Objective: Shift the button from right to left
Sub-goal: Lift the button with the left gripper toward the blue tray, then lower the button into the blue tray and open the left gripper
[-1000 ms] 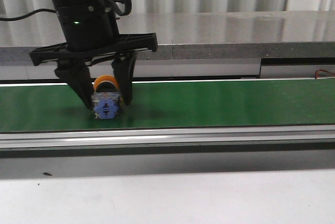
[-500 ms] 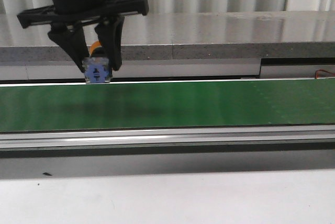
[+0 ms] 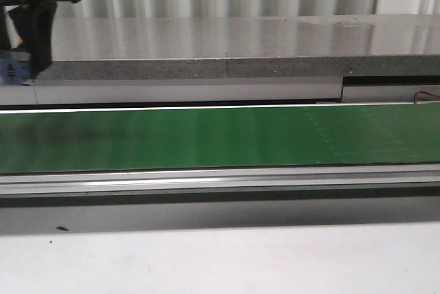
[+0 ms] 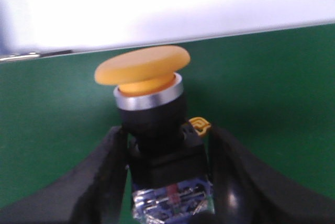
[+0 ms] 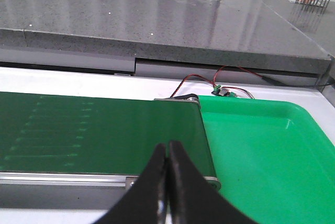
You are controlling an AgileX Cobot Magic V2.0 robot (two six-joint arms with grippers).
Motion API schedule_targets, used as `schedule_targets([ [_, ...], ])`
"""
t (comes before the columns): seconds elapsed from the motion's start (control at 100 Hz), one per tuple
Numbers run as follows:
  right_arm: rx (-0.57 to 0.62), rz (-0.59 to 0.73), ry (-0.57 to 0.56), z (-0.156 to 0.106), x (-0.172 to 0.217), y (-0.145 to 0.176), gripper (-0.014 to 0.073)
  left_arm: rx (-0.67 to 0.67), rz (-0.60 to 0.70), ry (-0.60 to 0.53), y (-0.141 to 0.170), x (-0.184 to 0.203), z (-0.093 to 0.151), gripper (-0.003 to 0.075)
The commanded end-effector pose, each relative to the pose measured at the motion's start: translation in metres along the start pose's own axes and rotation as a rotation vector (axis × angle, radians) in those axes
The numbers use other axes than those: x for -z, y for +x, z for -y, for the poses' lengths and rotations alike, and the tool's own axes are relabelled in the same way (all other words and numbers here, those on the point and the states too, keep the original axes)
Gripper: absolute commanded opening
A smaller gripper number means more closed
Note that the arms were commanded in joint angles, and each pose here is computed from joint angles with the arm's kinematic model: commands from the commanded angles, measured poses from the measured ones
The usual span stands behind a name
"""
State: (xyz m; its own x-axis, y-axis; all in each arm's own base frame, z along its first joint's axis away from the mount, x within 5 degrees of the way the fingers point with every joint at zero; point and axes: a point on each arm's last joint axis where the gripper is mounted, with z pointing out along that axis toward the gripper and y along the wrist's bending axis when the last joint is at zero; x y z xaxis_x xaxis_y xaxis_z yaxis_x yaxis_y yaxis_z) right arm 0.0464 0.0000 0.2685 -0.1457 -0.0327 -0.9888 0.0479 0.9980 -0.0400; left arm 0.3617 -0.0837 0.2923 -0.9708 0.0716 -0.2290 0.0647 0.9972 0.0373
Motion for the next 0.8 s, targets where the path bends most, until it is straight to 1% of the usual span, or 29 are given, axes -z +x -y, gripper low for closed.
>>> schedule_targets([
  [0.0,0.006,0.1,0.015,0.002,0.002,-0.015,-0.0068,-0.006,0.075,-0.014,-0.001,0.029,-0.028,0.0063],
  [0.06,0.006,0.1,0.015,0.002,0.002,-0.015,-0.0068,-0.005,0.045,-0.028,0.0,0.028,-0.046,0.0063],
  [0.14,0.006,0.1,0.015,0.002,0.002,-0.015,-0.0068,-0.009,0.037,-0.038,0.0,0.026,-0.071,0.0063],
  [0.2,0.006,0.1,0.015,0.002,0.002,-0.015,-0.0068,-0.027,0.034,-0.049,0.001,0.026,-0.086,0.0063],
  [0.21,0.006,0.1,0.015,0.002,0.002,-0.015,-0.0068,-0.025,0.032,-0.054,0.002,0.026,-0.092,0.0063],
  [0.39,0.006,0.1,0.015,0.002,0.002,-0.015,-0.0068,-0.115,0.015,-0.086,0.009,0.026,-0.136,0.0063],
  [0.53,0.006,0.1,0.015,0.002,0.002,-0.015,-0.0068,-0.039,0.003,-0.101,0.015,0.023,-0.166,0.0063],
  [0.63,0.006,0.1,0.015,0.002,0.002,-0.015,-0.0068,0.011,-0.032,-0.103,0.018,0.012,-0.185,0.0063],
  [0.79,0.006,0.1,0.015,0.002,0.002,-0.015,-0.0068,0.051,-0.091,-0.094,0.021,-0.01,-0.205,0.0063],
])
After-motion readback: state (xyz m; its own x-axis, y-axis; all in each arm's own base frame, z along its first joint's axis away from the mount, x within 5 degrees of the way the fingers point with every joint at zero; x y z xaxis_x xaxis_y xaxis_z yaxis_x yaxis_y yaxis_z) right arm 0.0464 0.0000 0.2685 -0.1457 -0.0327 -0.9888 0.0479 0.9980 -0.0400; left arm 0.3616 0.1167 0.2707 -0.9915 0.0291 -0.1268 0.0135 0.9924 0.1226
